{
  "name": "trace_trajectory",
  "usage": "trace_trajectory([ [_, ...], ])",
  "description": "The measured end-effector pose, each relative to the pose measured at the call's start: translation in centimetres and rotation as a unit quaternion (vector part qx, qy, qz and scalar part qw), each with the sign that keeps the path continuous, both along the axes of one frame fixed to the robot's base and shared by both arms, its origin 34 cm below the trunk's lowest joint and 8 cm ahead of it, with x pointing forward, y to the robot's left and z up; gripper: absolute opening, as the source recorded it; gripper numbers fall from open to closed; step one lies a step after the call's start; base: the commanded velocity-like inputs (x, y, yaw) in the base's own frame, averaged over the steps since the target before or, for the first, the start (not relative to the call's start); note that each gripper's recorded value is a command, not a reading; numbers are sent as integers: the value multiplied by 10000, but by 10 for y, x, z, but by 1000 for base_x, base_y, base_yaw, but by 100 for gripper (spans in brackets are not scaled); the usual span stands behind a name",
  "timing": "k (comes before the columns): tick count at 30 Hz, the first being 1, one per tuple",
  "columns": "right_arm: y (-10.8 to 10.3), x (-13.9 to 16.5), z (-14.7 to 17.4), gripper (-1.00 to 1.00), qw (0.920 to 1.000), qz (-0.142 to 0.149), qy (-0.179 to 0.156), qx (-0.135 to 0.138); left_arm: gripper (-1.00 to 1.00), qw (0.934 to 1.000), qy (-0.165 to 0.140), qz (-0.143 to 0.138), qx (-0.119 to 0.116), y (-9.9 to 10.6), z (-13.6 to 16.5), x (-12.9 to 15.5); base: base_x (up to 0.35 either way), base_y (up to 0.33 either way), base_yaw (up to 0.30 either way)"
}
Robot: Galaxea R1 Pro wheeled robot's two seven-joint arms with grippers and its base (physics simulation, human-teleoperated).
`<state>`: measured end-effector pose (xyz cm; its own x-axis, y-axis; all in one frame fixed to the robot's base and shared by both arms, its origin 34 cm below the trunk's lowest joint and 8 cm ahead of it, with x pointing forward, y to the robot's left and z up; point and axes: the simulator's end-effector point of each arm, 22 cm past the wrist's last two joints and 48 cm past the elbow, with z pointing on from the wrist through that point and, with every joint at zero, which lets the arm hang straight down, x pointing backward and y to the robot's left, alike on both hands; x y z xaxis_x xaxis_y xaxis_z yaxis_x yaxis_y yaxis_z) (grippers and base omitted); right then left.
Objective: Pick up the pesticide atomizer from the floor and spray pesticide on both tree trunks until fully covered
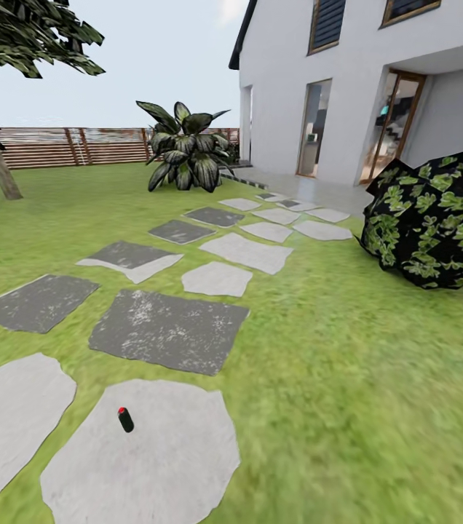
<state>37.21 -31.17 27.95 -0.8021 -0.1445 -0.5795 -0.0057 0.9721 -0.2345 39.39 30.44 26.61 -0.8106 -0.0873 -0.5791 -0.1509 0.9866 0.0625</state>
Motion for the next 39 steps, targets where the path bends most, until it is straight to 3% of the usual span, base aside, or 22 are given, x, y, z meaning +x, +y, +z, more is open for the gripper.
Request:
trace_trajectory([
  [39, 0, 0, 0, 100, 10000, 2, 1, 2, 100, 10000, 0, 1, 0, 0, 0, 0, 278, -169, 23],
])
